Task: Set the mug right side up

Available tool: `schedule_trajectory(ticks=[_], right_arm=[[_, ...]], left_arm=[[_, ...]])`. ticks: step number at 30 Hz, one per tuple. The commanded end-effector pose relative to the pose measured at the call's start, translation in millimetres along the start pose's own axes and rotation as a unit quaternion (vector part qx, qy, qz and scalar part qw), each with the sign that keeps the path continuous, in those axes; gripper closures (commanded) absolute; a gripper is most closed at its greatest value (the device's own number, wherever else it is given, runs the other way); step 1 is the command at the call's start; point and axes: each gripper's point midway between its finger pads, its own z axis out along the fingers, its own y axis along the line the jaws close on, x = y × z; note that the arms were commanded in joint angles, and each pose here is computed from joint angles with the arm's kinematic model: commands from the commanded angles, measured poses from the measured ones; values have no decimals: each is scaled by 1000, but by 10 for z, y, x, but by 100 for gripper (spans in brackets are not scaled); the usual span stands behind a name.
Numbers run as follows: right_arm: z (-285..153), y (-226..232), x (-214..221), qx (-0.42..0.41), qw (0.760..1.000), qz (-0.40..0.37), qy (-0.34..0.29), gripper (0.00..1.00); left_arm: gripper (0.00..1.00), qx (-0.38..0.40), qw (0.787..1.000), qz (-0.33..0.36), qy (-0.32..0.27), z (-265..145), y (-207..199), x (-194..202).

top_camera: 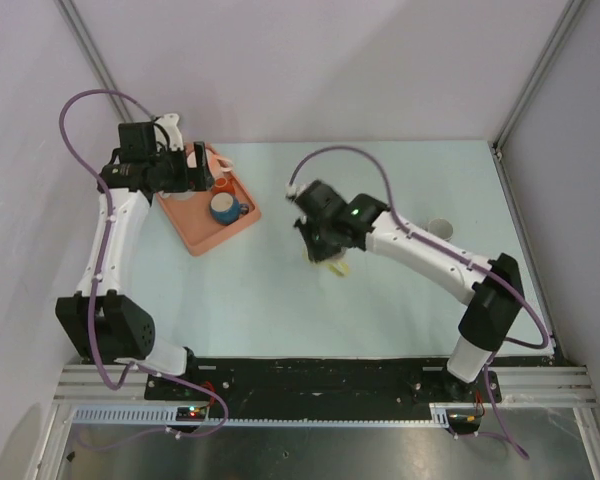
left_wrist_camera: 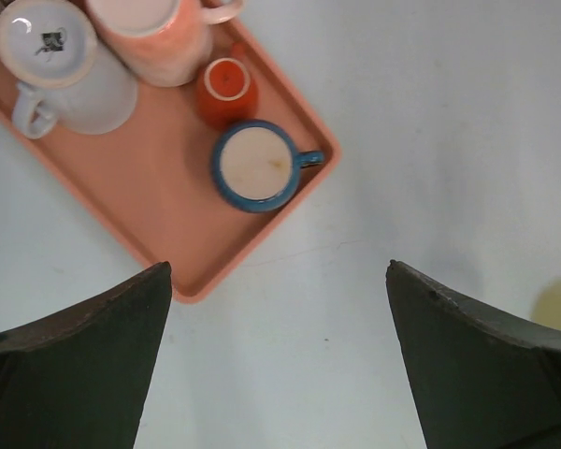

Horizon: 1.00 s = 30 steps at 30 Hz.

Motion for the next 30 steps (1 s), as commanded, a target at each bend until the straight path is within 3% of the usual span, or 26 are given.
schedule_trajectory(ticks=[1,7,14,15,19,24,27,30], right_arm=[[-186,-194,780,100,974,-136,150,100],[41,32,1490,86,947,-204,231,100],[225,150,1739,61,948,-210,233,98],[225,143,1738,63,948,-210,232,92],[161,160,1684,59,951,-208,221,48],[-45,266,1444,32,963,-202,177,8],[-197,347,1271,4,971,-193,144,2],[-376,407,1099,-21,977,-187,102,1]], left_arm=[[0,-47,997,46,31,197,222,127],[0,-29,991,117,59,432,97,205],[11,25,969,229,92,670,-54,395],[12,41,964,245,95,695,-91,433],[12,101,927,348,100,794,-189,575],[17,153,851,494,96,1018,-249,652],[20,193,808,550,82,1172,-317,679],[25,211,790,569,87,1335,-359,702]])
